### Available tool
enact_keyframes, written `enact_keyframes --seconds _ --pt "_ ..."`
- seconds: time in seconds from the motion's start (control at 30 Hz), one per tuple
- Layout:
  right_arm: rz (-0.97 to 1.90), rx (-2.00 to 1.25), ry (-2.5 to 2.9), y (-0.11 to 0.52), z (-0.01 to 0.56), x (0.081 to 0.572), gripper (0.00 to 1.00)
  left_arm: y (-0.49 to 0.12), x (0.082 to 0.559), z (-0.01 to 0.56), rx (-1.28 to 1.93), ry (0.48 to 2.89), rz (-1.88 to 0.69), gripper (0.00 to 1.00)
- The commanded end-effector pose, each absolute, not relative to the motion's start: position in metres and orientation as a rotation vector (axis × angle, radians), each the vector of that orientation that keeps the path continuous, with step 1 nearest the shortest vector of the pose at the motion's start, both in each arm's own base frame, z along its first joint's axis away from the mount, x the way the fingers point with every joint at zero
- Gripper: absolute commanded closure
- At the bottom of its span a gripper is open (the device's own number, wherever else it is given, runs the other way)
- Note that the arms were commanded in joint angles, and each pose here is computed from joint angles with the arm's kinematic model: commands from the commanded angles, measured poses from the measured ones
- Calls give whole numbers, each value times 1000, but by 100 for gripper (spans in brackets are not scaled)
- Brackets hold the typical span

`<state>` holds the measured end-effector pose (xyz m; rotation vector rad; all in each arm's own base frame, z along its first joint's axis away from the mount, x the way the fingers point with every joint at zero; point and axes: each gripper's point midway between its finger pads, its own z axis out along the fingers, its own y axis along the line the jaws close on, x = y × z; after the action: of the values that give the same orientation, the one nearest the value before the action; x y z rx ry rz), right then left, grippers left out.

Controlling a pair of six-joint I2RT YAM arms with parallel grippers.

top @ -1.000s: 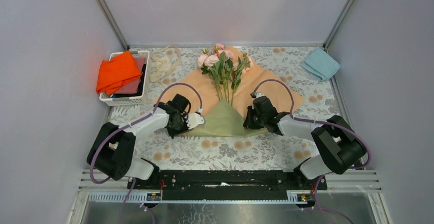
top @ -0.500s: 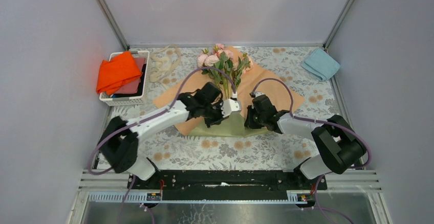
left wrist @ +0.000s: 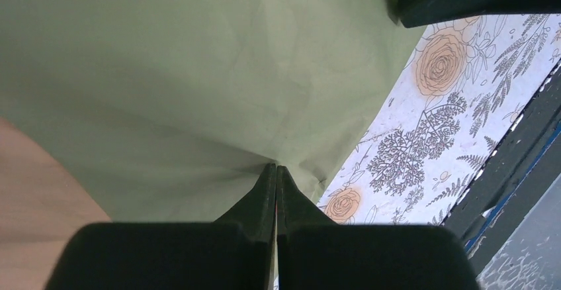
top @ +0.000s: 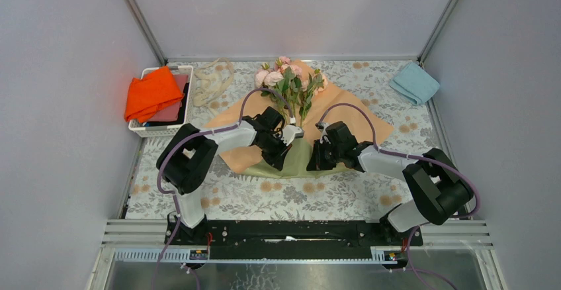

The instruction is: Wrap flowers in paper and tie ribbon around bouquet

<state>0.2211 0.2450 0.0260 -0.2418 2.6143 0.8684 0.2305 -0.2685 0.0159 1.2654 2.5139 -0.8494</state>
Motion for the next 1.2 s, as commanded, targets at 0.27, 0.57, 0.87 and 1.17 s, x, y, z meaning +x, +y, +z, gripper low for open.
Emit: enact_keyframes --seconds 0.27,0.57,0.87,1.17 --pt "519 223 2754 156 -11 207 95 -253 215 -4 1279 2594 -822 100" --pt "306 610 2539 85 8 205 99 -250 221 -4 1268 2584 -805 100" --pt "394 574 2614 106 50 215 67 -252 220 -4 1252 2581 -824 100" --pt "721 868 2492 162 58 201 41 -253 222 -5 1250 2580 -820 100"
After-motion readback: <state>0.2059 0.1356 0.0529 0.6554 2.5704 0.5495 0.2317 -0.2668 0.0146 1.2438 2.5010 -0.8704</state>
